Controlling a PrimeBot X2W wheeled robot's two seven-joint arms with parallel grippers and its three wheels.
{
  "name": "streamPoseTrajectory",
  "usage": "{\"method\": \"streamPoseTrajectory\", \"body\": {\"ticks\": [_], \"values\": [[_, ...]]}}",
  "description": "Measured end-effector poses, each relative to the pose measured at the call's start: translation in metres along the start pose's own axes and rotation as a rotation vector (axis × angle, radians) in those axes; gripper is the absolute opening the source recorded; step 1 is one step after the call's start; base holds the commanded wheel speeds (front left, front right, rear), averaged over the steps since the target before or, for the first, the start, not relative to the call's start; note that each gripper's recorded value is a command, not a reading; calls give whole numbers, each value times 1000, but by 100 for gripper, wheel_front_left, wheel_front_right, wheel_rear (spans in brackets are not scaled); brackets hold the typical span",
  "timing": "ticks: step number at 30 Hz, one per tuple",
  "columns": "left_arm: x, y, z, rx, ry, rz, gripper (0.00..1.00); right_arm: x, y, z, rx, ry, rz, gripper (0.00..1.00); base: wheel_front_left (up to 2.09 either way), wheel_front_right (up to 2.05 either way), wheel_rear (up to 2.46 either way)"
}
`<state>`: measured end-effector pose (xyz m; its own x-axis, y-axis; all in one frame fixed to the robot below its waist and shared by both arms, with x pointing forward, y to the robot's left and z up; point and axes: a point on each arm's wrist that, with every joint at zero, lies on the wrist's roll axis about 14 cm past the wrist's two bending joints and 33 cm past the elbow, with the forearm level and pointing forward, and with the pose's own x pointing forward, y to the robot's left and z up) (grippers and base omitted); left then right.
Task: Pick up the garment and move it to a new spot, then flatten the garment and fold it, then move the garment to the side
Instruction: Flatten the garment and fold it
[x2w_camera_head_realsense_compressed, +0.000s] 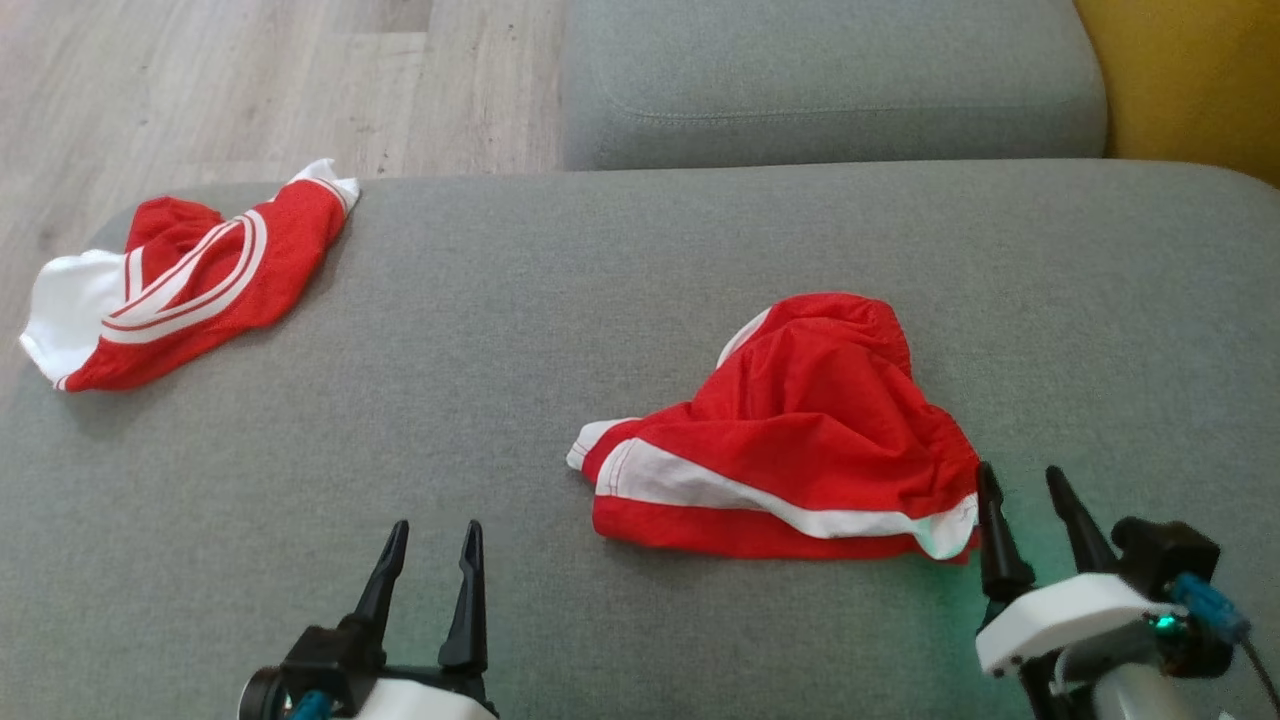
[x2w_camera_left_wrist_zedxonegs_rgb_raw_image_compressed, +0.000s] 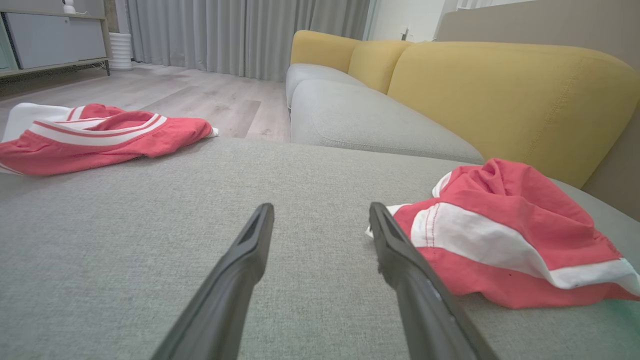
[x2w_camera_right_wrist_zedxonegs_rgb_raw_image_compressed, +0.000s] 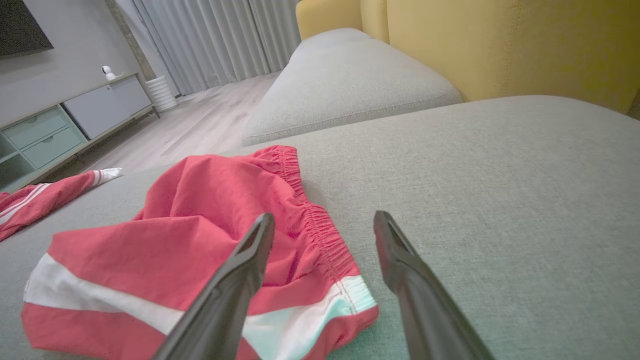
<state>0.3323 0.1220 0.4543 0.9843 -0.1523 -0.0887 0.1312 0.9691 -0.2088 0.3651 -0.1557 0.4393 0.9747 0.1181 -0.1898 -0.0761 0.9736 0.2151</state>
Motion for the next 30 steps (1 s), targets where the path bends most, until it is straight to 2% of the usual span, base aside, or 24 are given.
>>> {"method": "streamPoseTrajectory", "body": {"ticks": [13, 30], "values": [[-14, 15, -14, -19, 38, 61, 100, -6, 17, -3, -13, 11, 53, 100, 0, 0, 0], [-16, 17, -20, -18, 56, 66, 100, -5, 25, 1, -33, 1, 76, 100, 0, 0, 0]]}}
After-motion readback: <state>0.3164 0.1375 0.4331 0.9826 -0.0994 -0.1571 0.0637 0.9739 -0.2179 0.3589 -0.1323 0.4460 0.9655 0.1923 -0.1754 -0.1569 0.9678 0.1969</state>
